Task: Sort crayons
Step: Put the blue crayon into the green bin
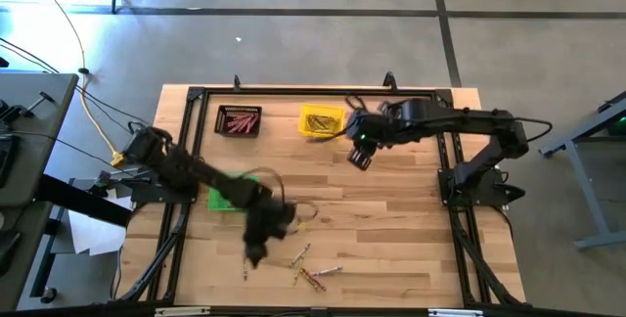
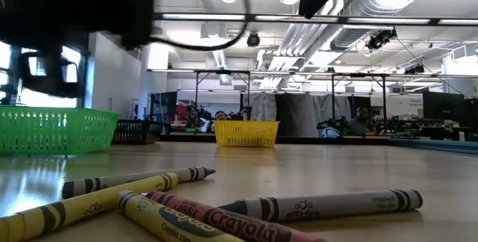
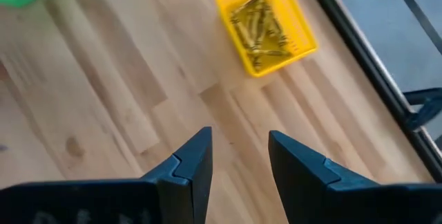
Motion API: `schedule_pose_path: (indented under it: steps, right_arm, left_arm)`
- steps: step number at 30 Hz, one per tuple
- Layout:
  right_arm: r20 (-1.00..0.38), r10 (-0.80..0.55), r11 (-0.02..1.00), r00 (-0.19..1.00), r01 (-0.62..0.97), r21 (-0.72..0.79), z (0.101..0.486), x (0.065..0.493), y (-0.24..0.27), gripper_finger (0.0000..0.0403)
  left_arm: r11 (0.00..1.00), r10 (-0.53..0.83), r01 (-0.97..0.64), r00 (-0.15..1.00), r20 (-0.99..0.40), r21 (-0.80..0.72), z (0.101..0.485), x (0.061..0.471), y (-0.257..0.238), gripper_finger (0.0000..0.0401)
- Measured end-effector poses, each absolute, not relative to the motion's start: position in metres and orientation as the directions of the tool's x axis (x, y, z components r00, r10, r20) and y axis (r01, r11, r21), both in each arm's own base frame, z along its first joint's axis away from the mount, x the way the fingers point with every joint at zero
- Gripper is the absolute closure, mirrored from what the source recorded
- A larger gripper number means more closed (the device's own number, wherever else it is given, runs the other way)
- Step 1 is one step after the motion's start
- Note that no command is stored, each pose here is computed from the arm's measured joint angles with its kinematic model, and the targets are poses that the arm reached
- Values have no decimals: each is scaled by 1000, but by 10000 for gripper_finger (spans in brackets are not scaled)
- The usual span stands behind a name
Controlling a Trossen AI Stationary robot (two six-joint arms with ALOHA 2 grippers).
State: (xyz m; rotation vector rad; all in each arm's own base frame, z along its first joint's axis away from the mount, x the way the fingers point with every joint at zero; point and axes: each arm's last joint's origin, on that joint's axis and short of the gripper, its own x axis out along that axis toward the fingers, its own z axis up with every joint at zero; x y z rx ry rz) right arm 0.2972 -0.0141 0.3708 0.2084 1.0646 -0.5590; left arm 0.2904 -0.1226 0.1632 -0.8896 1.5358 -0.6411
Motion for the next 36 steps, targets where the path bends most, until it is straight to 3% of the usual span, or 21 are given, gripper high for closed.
schedule_pose_path:
  steps: [4,8,11,19,28,36]
  right_arm:
    - [-888,-317,852,333,512,-113,356,312,-1,274]
    - [-904,-309,848,295,517,-121,339,326,10,274]
    - [-920,-287,839,269,534,-105,326,335,17,274]
    - [-964,-159,849,214,528,-23,298,353,40,274]
    - [-966,-146,857,212,515,-16,291,355,59,274]
    - [-967,-144,890,208,455,-34,291,354,66,274]
  left_arm:
    - [758,-615,-354,-111,-780,-548,153,261,-149,323]
    - [811,-362,-518,-81,-929,-271,147,243,-163,323]
    - [766,-254,-607,14,-967,-210,147,240,-172,323]
    - [603,-102,-758,236,-966,-249,148,228,-200,323]
    - [455,-57,-840,302,-951,-294,162,205,-234,323]
    - [297,-6,-918,274,-962,-263,184,198,-244,323]
